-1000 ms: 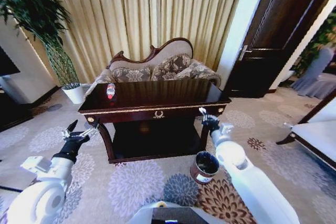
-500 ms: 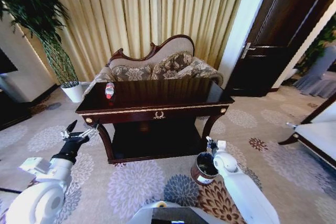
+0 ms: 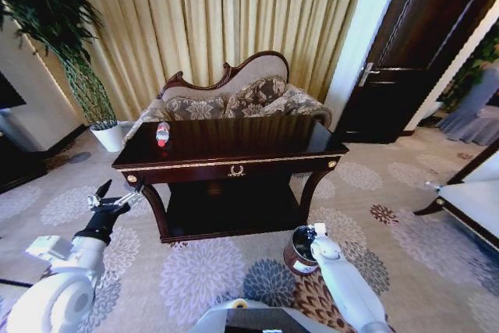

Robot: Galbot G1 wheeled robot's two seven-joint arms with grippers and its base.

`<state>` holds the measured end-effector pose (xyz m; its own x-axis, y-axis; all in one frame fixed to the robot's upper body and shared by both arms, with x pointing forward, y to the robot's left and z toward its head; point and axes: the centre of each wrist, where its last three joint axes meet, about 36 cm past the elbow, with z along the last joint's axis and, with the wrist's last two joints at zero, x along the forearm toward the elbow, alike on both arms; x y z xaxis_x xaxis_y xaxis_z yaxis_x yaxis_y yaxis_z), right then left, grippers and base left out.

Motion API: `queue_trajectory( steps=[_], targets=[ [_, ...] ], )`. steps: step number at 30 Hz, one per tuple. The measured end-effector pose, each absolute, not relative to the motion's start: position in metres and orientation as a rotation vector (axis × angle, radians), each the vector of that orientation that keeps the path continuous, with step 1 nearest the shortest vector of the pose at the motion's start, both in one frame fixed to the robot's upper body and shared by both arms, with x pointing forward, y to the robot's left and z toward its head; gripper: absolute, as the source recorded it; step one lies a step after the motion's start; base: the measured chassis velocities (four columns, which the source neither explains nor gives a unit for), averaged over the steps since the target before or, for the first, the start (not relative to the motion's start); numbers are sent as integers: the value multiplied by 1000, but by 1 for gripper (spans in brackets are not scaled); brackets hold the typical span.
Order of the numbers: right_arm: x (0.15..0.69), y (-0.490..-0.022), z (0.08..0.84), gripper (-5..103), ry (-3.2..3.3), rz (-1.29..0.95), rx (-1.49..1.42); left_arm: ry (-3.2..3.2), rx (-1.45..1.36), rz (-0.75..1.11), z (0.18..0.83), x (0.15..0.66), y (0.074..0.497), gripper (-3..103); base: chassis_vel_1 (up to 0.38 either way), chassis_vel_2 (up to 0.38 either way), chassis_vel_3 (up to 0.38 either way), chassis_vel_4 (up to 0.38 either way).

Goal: Move to the front of the table and place the trash on the table into the trash bin.

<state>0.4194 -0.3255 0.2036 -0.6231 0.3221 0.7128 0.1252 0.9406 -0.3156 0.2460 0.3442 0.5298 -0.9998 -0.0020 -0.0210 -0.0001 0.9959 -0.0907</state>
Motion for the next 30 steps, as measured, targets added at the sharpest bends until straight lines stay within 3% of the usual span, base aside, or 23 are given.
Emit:
queue_trajectory(
  steps=[1, 3, 5, 8, 9, 11, 13, 14, 16, 19, 24, 30],
  targets=[
    [419, -323, 206, 17, -2254, 308, -302, 3118, -2, -143, 529, 246, 344, 100, 0, 0, 0, 0],
    [419, -322, 206, 17, -2256, 309, -300, 3118, -1, -144, 529, 246, 344, 100, 0, 0, 0, 0],
    [418, -321, 211, 33, -2269, 325, -292, 3118, 4, -150, 528, 247, 342, 100, 0, 0, 0, 0],
    [417, -321, 212, 38, -2273, 327, -292, 3118, 4, -150, 529, 247, 342, 100, 0, 0, 0, 0],
    [417, -322, 214, 50, -2290, 327, -293, 3117, 2, -149, 529, 246, 343, 100, 0, 0, 0, 0],
    [416, -321, 219, 50, -2330, 315, -294, 3116, -1, -148, 529, 246, 344, 100, 0, 0, 0, 0],
    [420, -313, 248, 66, -2504, 227, -279, 3115, -3, -147, 530, 246, 345, 100, 0, 0, 0, 0],
    [420, -313, 248, 66, -2504, 227, -279, 3115, -3, -147, 530, 246, 345, 100, 0, 0, 0, 0],
    [423, -297, 304, 77, -2728, 148, -231, 3113, -1, -149, 530, 246, 345, 100, 0, 0, 0, 0],
    [419, -285, 345, 82, -2875, 119, -175, 3112, 4, -153, 530, 247, 344, 100, 0, 0, 0, 0],
    [393, -250, 422, 99, -3124, -7, 18, 3109, 12, -154, 529, 248, 345, 100, 0, 0, 0, 0],
    [372, -233, 448, 100, -3181, -35, 159, 3107, 16, -151, 529, 248, 345, 100, 0, 0, 0, 0]
  ],
)
